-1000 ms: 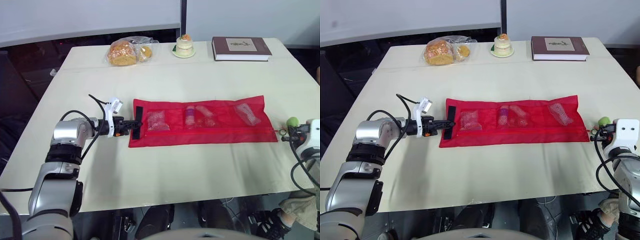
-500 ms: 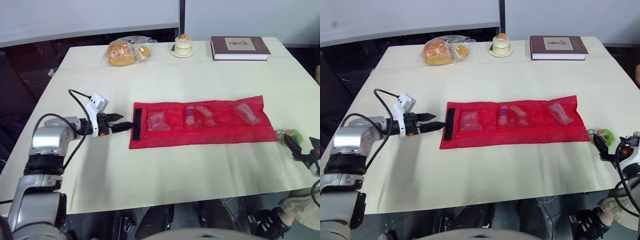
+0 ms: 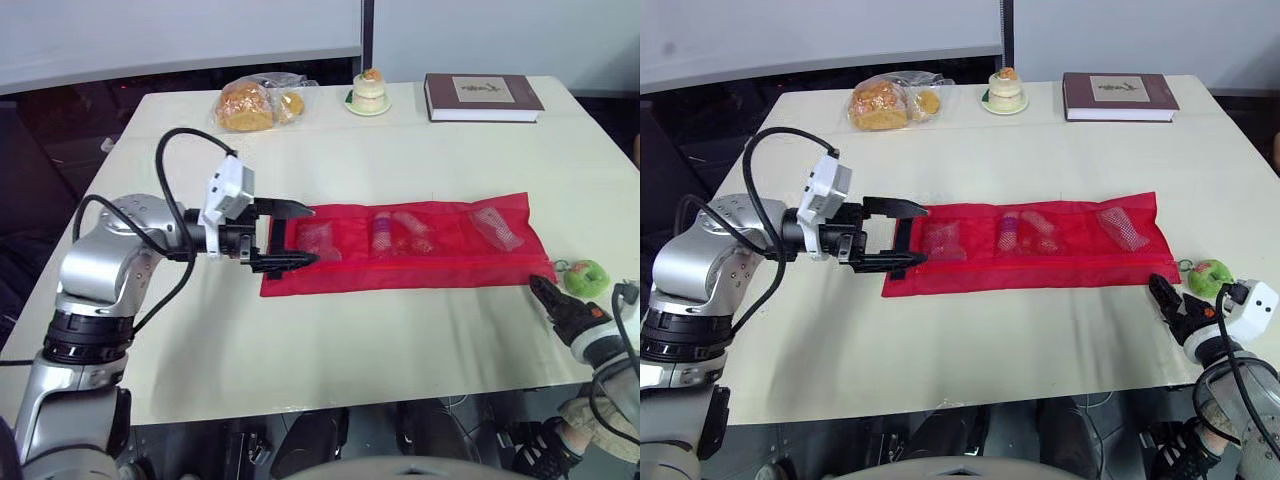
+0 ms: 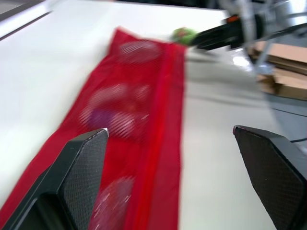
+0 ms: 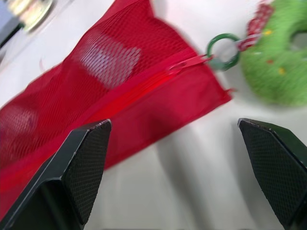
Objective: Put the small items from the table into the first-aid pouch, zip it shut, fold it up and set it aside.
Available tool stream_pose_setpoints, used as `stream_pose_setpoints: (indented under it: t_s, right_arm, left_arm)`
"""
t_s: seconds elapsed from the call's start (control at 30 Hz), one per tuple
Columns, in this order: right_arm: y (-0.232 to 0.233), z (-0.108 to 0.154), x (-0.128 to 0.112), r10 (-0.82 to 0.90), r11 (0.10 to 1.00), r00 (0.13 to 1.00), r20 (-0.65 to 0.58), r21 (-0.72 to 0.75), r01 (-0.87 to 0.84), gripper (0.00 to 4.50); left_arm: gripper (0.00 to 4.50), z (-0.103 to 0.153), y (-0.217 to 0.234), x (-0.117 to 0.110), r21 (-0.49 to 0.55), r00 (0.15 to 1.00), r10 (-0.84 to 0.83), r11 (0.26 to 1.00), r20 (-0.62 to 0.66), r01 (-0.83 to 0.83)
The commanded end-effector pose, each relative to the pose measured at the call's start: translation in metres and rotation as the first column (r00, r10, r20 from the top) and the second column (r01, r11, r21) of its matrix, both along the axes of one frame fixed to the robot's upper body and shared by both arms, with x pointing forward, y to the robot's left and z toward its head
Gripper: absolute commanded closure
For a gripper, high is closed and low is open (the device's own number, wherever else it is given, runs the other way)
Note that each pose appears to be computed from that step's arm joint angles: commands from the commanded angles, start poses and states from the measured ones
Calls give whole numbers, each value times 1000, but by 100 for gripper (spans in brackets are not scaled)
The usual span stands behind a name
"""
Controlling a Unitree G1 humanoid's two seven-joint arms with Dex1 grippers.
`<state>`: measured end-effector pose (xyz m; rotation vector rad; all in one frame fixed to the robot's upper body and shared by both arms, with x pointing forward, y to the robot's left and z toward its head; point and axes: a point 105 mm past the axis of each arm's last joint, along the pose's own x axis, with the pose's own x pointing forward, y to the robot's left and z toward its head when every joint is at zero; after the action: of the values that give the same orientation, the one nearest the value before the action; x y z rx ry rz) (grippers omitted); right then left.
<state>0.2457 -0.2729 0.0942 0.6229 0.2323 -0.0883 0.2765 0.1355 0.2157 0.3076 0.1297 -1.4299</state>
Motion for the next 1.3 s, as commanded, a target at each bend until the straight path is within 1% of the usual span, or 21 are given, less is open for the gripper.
stream_pose_setpoints:
  t_s: [0.03,0.1,0.17,0.23,0.4,0.47,0.63,0.87,0.9,0.93,0.97,1.03,1.07,1.1,1.17,1.2,1.23,1.3]
  right_arm:
    - [-5,15,5,-20,997,997,72,72,15,0]
    - [-8,18,9,-11,997,997,75,76,5,0]
    - [-17,14,13,5,999,999,52,50,-8,0]
    - [-19,11,15,43,997,998,39,59,-45,0]
    - [-9,8,18,148,982,988,48,112,-152,0]
    - [0,7,24,213,967,975,63,129,-220,0]
    - [22,2,37,314,936,947,71,143,-321,0]
    - [28,3,46,346,924,933,95,139,-357,0]
    - [29,3,47,345,925,934,97,136,-356,58]
    - [29,3,48,343,926,934,100,133,-354,73]
    - [29,3,49,339,928,935,102,126,-351,121]
    - [29,2,52,330,934,939,101,109,-340,181]
    - [29,2,53,325,936,940,103,104,-335,241]
    - [29,2,54,318,939,942,106,103,-329,273]
    - [28,3,56,297,946,948,118,96,-309,361]
    - [26,4,56,284,950,950,126,93,-296,413]
    - [24,5,56,274,954,953,132,92,-287,444]
    - [20,9,52,260,958,955,143,88,-274,444]
  left_arm:
    - [6,13,-13,-21,13,992,-124,992,-3,124]
    - [6,16,-19,-25,8,988,-155,988,-3,155]
    - [6,16,-24,-31,17,982,-189,982,0,189]
    - [6,14,-25,-34,31,980,-200,979,4,199]
    - [6,11,-23,-35,44,984,-176,984,3,175]
    - [6,8,-20,-36,48,987,-162,986,2,162]
    - [6,3,-15,-38,56,991,-136,989,1,136]
    - [6,-3,-12,-42,47,997,-76,996,-6,76]
    - [0,-4,-12,-43,43,998,-68,997,-7,69]
    - [0,-4,-12,-43,39,998,-61,997,-7,61]
    - [0,-4,-11,-42,35,999,-54,998,-5,54]
    - [0,-2,-12,-42,24,999,-48,999,-1,48]
    - [0,-2,-13,-42,19,999,-46,999,0,46]
    - [0,-1,-13,-42,16,999,-45,999,1,45]
    - [0,0,-13,-41,15,999,-43,999,4,42]
    - [0,0,-13,-40,14,999,-42,999,5,42]
    - [0,0,-13,-40,14,999,-41,999,5,41]
    - [0,0,-13,-40,14,999,-41,999,7,41]
